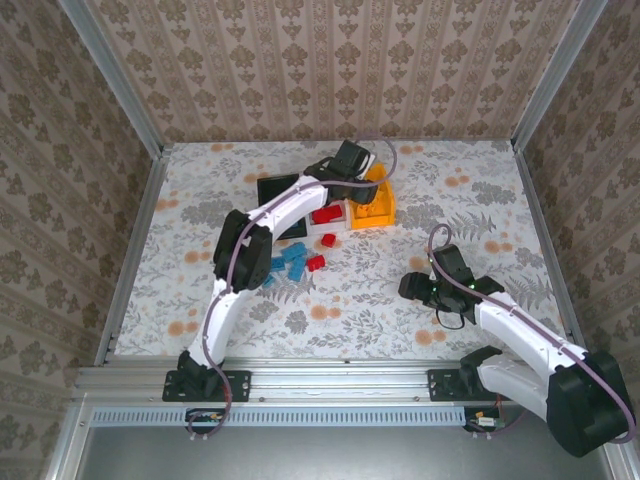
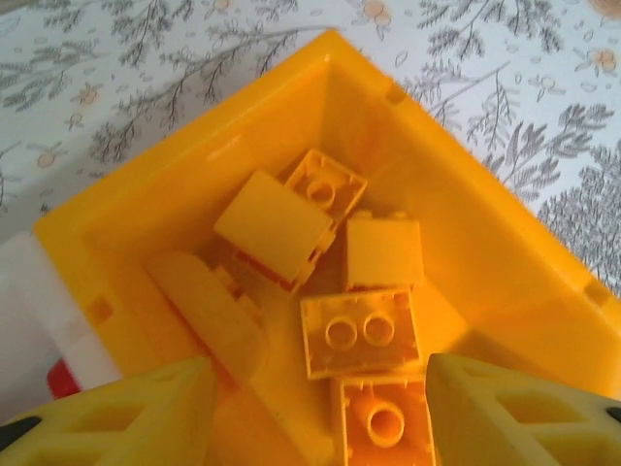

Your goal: Sort the legos into containers by color

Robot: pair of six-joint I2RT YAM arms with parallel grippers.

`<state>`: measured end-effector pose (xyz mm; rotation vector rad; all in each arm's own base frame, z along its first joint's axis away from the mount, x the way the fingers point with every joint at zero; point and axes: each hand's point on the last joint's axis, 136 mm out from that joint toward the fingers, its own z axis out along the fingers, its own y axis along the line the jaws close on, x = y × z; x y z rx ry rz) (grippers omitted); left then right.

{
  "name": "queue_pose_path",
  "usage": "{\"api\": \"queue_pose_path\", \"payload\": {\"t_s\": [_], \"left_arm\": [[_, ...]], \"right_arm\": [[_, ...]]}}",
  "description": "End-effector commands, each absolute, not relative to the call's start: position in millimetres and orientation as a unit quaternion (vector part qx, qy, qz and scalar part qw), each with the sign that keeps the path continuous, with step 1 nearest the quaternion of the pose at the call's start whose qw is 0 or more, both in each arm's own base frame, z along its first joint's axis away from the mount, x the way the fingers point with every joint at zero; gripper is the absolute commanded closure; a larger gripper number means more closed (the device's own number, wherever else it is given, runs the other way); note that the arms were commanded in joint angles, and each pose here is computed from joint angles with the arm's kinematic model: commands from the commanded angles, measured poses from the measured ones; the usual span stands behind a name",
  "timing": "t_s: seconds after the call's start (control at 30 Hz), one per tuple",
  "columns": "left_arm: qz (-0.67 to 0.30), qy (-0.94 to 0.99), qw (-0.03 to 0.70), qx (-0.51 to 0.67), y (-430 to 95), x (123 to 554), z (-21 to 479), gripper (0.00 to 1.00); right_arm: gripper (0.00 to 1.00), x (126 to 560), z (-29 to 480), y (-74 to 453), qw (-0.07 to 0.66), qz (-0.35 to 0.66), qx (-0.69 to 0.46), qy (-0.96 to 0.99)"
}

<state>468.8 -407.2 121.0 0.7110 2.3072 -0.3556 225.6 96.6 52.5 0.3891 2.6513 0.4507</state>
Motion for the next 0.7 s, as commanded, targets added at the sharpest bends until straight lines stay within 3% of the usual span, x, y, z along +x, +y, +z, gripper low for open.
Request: {"api": "queue_pose_path", "payload": {"t_s": [0.0, 0.17, 0.43, 0.67], "left_arm": [[-0.158, 0.859, 0.411, 0.26, -394.6, 463.5, 197.0, 0.39], [-0.162, 0.859, 0.415, 0.252, -354.6, 423.4, 222.1, 0.34], [-0.172, 0.901, 0.352, 0.189, -256.7, 348.2, 198.5, 0.28], [-0.166, 0.928, 0.308, 0.13, -173.7, 292.5, 185.8, 0.17]], "right_arm": [[0.29, 232.6, 63.9, 111.7, 0.213, 0.184, 0.128, 0.951], [0.27, 237.5, 69.7, 149.4, 0.195, 0.185, 0.052, 0.962], [0.19, 262.0, 60.5, 235.7, 0.14, 0.145, -0.073, 0.977], [0.17, 293.3, 57.1, 295.9, 0.119, 0.12, -0.128, 0.977]]}}
